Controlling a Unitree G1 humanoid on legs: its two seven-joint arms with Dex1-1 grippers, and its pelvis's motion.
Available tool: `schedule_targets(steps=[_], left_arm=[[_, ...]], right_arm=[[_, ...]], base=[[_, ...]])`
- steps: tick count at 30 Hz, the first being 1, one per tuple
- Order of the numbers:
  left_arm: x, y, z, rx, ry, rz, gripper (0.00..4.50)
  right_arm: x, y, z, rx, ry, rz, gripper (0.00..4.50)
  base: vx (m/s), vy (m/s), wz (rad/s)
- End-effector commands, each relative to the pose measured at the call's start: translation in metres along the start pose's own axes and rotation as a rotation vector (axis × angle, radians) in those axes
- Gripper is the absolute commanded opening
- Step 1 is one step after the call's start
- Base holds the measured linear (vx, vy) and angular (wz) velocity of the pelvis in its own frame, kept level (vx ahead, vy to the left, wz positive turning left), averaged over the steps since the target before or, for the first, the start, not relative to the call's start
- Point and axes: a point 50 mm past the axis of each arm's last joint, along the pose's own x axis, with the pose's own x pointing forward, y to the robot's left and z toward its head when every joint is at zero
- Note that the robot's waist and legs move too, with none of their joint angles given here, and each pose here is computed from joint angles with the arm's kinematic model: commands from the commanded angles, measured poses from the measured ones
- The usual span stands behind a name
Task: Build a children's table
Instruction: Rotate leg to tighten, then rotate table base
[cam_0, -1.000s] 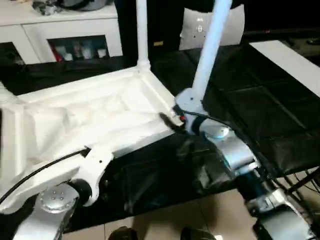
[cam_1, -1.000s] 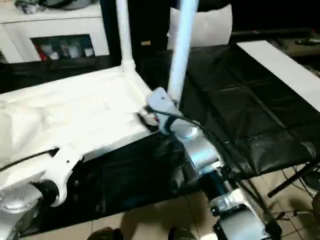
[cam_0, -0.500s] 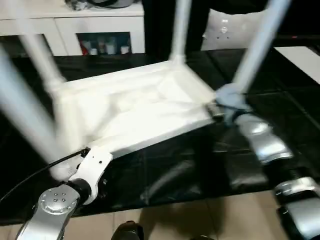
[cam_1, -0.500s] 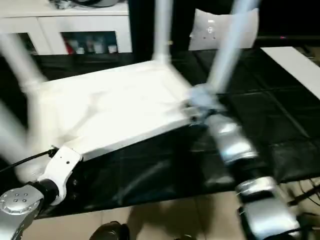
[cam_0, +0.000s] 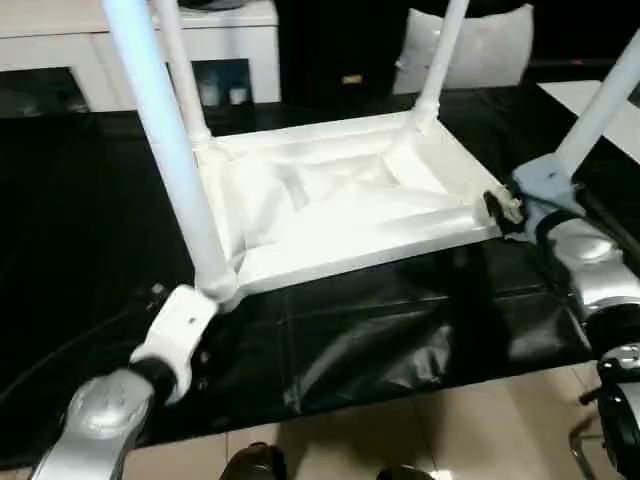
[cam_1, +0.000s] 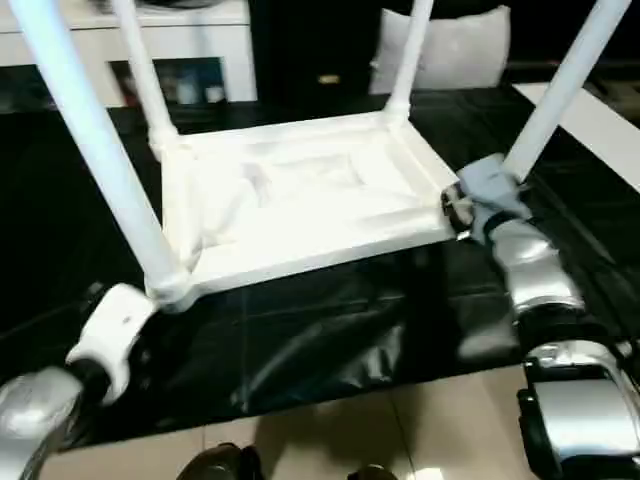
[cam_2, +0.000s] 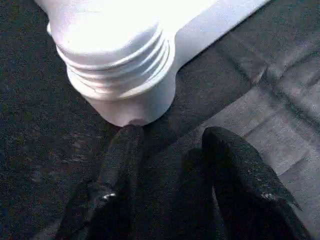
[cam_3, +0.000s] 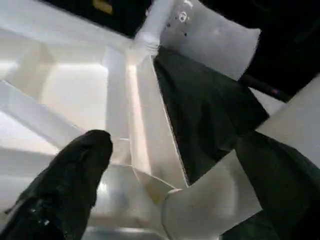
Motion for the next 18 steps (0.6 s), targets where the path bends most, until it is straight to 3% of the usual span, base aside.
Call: schedule_targets(steps=[1, 5, 10, 14, 18], left_arm=[[-0.008, 0.011, 0.005, 0.002, -0.054, 0.078, 2.37], [-0.008, 0.019, 0.017, -0.035, -0.192, 0.042, 2.37], [-0.007, 0.032, 0.023, -0.021, -0.232, 0.023, 2.37], [-0.006, 0.039, 0.035, -0.041, -0.315, -0.093, 2.37], [-0.002, 0.050, 0.039, -0.004, -0.323, -0.167, 2.37]], right_arm=[[-0.004, 0.013, 0.006, 0.098, -0.057, 0.100, 4.50], [-0.020, 0.045, 0.009, 0.228, -0.111, 0.268, 4.50], [-0.038, 0.065, 0.001, 0.268, -0.086, 0.352, 4.50], [-0.056, 0.081, -0.004, 0.325, -0.063, 0.436, 4.50], [-0.070, 0.096, -0.005, 0.332, -0.039, 0.531, 4.50]], base=[[0.000, 0.000, 0.00], [0.000, 0.000, 0.00], [0.000, 0.000, 0.00], [0.000, 0.000, 0.00], [0.000, 0.000, 0.00]])
